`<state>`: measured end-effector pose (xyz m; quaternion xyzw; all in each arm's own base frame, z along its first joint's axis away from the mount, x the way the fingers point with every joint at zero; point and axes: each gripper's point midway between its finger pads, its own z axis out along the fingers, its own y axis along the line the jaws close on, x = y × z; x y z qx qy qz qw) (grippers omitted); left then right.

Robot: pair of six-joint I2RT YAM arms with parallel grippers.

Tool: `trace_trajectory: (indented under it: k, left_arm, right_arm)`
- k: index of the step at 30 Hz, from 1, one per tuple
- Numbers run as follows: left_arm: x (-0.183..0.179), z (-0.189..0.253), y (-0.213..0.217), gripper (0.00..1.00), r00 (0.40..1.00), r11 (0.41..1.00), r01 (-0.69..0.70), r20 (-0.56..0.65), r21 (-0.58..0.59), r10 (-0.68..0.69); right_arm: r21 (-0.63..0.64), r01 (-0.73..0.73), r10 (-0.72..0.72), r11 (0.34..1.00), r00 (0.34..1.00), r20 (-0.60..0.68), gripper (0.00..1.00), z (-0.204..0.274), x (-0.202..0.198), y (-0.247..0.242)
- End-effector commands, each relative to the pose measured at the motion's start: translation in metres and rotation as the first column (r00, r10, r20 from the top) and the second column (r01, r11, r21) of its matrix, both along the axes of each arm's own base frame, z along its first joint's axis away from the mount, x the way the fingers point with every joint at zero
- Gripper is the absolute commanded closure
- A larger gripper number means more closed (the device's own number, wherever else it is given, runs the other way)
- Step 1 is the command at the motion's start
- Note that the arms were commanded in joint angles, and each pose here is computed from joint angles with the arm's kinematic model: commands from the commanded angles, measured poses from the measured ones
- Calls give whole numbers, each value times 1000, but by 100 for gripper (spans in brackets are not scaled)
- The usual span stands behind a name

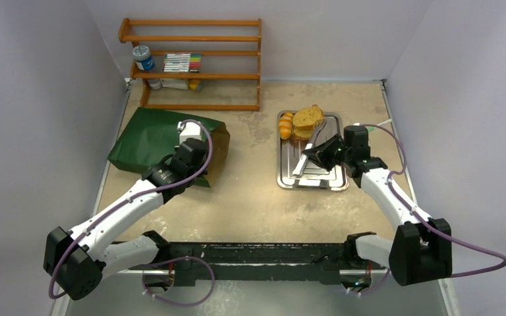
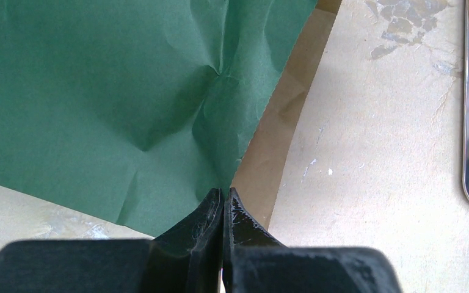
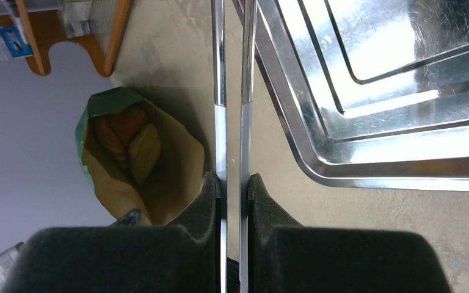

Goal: Take the fake bread out of the paper bag
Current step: Place the fake bread in the container.

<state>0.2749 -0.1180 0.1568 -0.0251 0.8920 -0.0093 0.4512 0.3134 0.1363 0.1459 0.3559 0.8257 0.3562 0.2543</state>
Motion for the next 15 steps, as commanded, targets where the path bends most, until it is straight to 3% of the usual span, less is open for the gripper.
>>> trace_trajectory:
  k: [1, 10, 15]
  left_arm:
    - [9, 16, -12, 100, 998, 998, 27, 61, -48, -24]
    - [12, 15, -16, 100, 998, 999, 29, 59, -43, -27]
    - [11, 13, -16, 100, 998, 999, 26, 58, -40, -24]
  right_arm:
    - [23, -47, 45, 999, 998, 51, 100, 4, 2, 6]
    - [8, -41, 41, 999, 999, 18, 100, -12, -1, -2]
    - [14, -41, 40, 999, 999, 7, 85, -17, -3, -4]
